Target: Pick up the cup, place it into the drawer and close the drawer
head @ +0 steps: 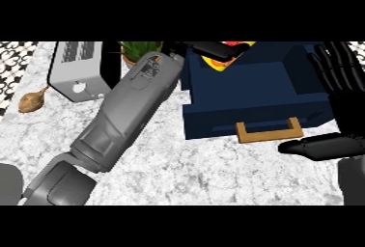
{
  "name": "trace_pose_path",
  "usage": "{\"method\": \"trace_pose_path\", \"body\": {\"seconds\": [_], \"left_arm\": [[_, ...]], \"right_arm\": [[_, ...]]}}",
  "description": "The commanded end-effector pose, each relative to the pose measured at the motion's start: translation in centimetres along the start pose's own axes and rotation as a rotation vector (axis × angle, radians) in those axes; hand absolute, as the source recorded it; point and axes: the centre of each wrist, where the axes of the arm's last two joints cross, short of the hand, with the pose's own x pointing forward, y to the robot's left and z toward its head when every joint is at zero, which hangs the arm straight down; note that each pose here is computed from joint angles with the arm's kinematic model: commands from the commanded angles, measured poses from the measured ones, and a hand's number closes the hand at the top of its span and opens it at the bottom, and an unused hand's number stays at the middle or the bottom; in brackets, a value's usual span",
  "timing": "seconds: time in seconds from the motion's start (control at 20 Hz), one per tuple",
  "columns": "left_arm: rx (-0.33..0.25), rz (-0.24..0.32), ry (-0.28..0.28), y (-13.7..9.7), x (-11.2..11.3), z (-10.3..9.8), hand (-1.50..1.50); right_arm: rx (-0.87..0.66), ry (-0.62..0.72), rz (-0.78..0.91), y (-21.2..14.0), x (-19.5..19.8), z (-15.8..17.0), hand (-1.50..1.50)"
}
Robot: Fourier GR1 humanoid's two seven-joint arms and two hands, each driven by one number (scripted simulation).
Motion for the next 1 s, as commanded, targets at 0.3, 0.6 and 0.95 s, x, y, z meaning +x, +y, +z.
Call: {"method": "trace_pose_path", "body": {"seconds": [0.3, 0.6, 0.95], "left_arm": [[-0.134, -0.111, 0.160, -0.3, -3.0, 1.1, 1.50], [-0.107, -0.022, 0.112, -0.4, -4.4, 2.3, -1.50], [-0.081, 0.198, -0.027, -0.9, -1.8, 1.4, -1.50]], "right_arm": [[0.085, -0.051, -0.022, 1.5, 0.5, -1.8, -1.50], [0.178, -0.062, -0.059, 2.0, 1.1, -2.9, -1.50], [0.522, -0.100, -0.218, 6.0, 1.0, -3.7, 1.50]]}}
